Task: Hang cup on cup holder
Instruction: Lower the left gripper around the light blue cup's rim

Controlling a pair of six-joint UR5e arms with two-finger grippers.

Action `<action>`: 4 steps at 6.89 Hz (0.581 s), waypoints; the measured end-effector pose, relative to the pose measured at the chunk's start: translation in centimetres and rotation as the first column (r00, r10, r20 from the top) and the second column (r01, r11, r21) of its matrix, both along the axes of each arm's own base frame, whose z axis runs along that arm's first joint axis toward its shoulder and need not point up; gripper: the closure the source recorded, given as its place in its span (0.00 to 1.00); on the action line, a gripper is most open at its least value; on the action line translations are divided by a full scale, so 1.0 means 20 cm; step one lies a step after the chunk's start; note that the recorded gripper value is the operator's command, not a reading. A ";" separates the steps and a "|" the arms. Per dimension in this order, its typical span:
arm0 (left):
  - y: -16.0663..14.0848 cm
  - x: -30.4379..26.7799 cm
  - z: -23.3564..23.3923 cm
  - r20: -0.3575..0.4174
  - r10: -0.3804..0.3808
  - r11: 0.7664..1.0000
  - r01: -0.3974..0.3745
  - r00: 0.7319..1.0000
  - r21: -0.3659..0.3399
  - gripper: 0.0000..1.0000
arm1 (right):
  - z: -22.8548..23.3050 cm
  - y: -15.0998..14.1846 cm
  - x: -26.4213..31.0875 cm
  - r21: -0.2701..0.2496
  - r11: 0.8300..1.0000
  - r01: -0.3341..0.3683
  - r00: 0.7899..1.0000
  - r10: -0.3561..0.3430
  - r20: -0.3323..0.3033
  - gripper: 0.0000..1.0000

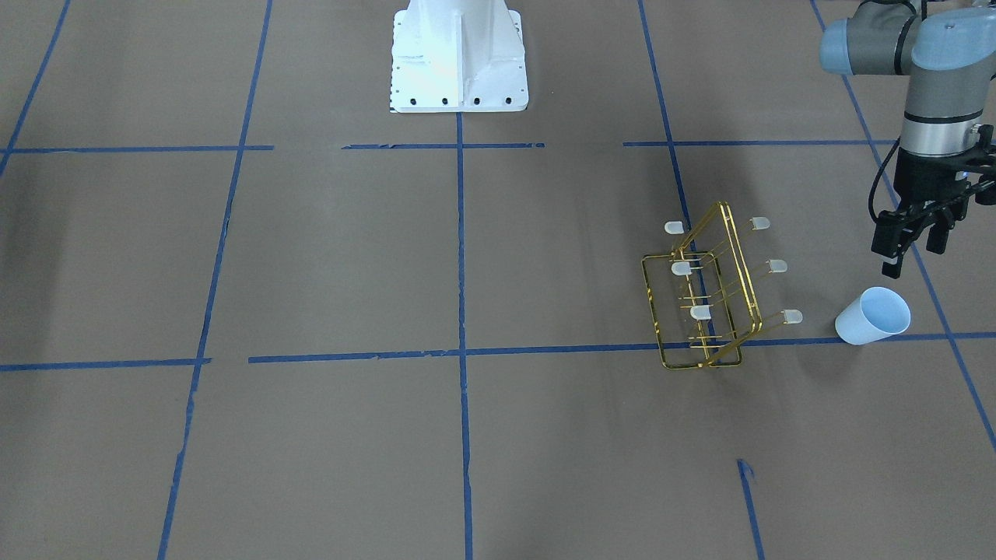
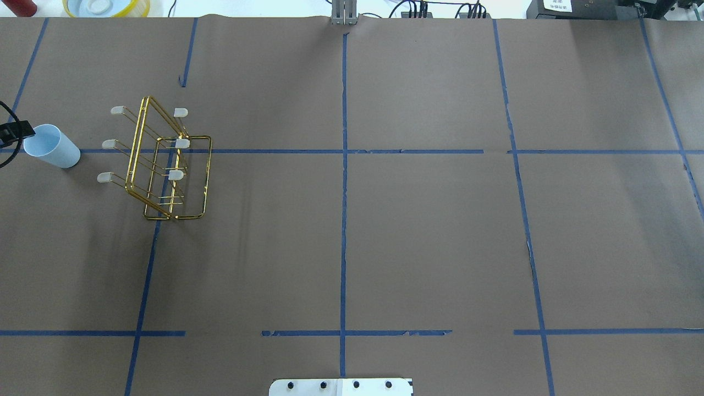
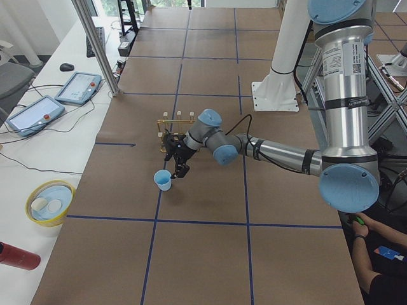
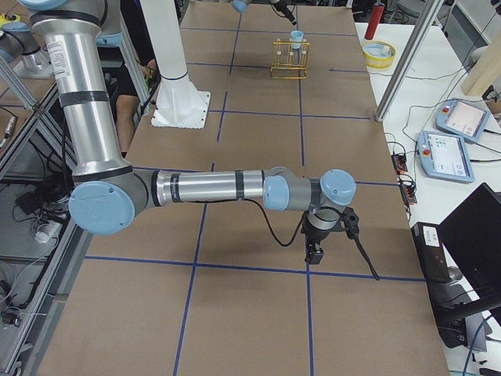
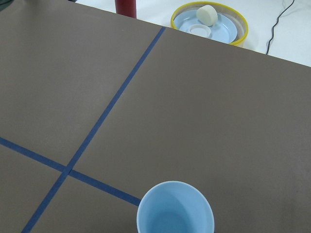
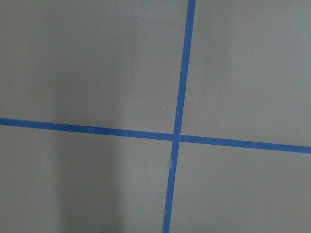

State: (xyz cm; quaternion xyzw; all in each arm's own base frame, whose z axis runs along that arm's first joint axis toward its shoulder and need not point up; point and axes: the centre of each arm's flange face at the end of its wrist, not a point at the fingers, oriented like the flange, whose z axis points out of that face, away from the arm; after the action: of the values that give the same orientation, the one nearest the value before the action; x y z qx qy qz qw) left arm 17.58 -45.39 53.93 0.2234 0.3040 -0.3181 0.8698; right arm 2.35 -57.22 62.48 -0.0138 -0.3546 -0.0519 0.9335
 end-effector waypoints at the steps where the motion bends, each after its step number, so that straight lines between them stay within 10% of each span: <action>1: 0.02 0.04 0.01 0.000 -0.030 1.000 0.030 1.000 -0.002 0.00 | 0.00 0.00 0.00 0.000 1.000 0.000 1.000 0.000 0.000 0.00; 4: 0.07 0.17 0.03 -0.005 -0.087 0.996 0.087 0.996 -0.002 0.00 | 0.00 0.00 0.00 0.000 1.000 0.000 1.000 0.000 0.000 0.00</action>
State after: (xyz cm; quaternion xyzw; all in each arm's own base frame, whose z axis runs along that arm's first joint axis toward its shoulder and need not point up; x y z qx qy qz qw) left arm 20.97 -43.93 54.54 0.2348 0.2959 -0.3566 0.8545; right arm 2.35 -57.22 62.48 -0.0138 -0.3546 -0.0518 0.9335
